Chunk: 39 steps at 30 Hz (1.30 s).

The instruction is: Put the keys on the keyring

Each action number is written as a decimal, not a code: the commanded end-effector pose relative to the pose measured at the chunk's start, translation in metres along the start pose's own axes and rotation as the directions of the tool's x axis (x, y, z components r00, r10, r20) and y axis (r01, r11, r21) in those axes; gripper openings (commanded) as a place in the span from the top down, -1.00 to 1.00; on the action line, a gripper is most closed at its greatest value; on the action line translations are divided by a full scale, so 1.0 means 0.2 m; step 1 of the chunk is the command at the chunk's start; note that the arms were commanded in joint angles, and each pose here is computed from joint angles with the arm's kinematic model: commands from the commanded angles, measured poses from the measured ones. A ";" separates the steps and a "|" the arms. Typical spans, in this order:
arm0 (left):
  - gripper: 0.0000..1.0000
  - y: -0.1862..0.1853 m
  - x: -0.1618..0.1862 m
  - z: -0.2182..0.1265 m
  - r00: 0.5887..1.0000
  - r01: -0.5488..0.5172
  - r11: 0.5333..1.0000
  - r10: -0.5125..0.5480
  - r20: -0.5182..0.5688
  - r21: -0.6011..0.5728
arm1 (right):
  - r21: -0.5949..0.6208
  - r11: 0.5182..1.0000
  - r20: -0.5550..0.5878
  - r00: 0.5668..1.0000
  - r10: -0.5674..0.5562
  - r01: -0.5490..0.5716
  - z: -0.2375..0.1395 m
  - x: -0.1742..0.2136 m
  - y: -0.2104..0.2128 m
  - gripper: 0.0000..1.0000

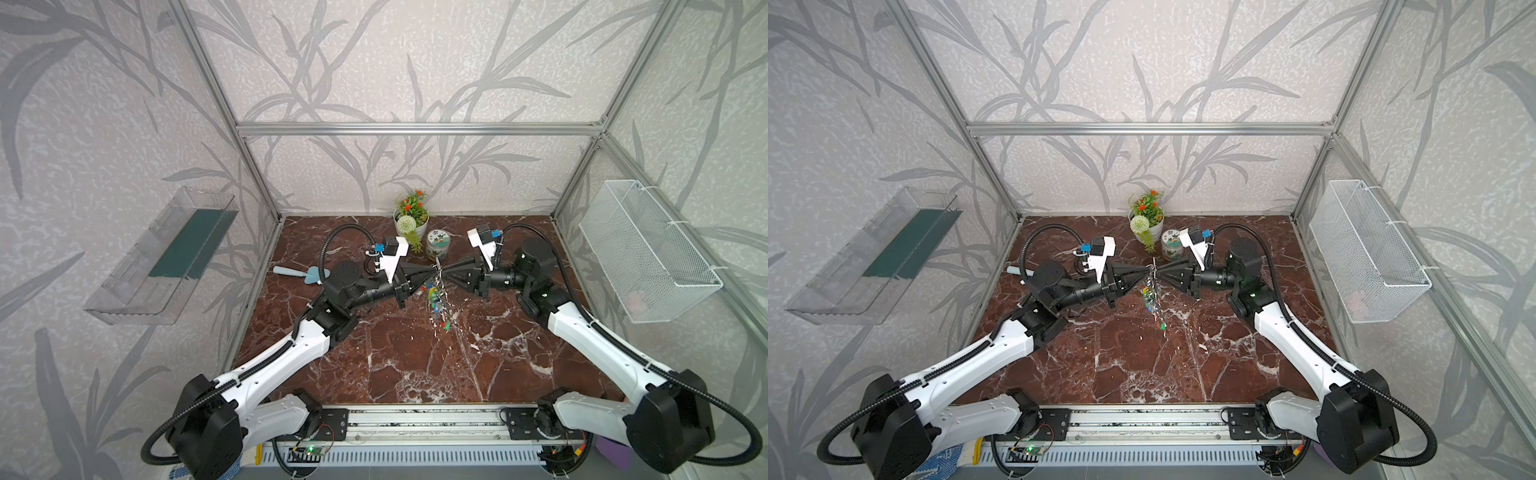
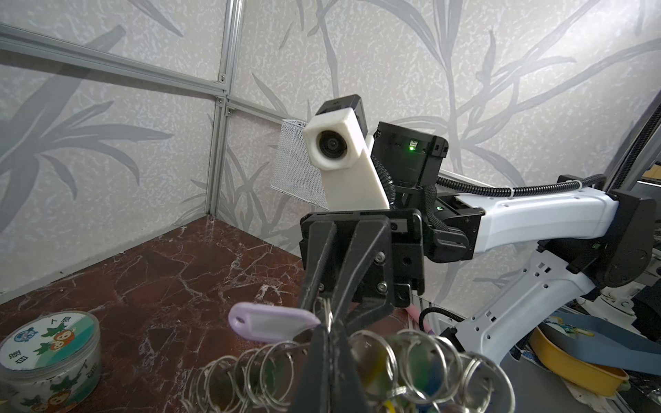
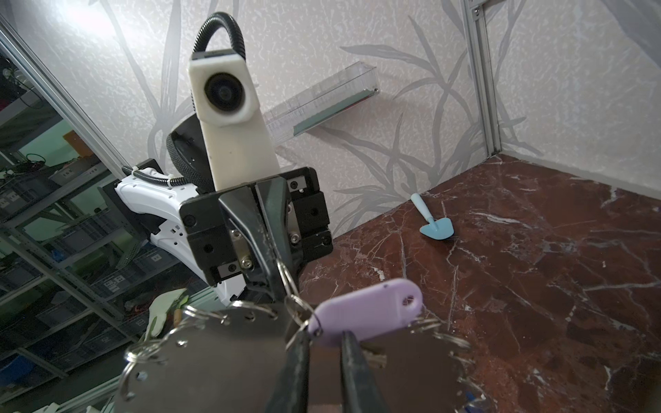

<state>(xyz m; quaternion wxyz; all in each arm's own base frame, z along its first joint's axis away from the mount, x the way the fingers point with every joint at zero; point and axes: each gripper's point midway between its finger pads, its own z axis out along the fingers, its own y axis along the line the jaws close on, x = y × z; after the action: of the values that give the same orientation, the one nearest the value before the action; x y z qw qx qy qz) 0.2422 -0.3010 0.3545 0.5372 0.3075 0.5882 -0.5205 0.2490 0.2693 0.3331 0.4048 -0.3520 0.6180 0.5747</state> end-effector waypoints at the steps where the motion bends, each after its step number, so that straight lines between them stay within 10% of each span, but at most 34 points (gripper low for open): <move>1: 1.00 -0.08 -0.13 -0.02 0.994 -0.053 0.998 0.050 0.101 0.033 | -0.023 0.999 0.020 0.999 -0.028 0.028 0.00 -0.04 0.02 0.84; 14: 1.00 -0.05 -0.18 -0.01 0.989 -0.070 0.998 0.070 0.127 0.001 | -0.011 1.000 0.008 1.000 -0.002 0.002 -0.01 0.03 0.01 0.98; 18: 1.00 -0.05 -0.16 -0.01 0.992 -0.069 0.998 0.069 0.108 0.000 | 0.036 0.999 0.039 0.999 -0.017 0.015 -0.05 0.00 -0.01 0.22; 24: 1.00 -0.04 -0.16 0.00 0.992 -0.064 0.998 0.063 0.108 0.004 | 0.016 0.999 0.019 0.999 -0.031 0.031 -0.02 0.01 0.01 -0.10; 39: 1.00 -0.03 -0.17 0.03 0.992 -0.054 0.999 0.053 0.112 0.007 | -0.033 0.999 -0.010 1.000 -0.009 0.008 0.03 0.05 0.00 0.12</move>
<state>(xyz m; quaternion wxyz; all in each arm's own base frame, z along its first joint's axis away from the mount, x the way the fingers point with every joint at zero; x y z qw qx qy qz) 0.2532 -0.3044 0.3402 0.5338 0.2918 0.6059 -0.5127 0.2480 0.2734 0.3134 0.3922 -0.3478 0.6262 0.5771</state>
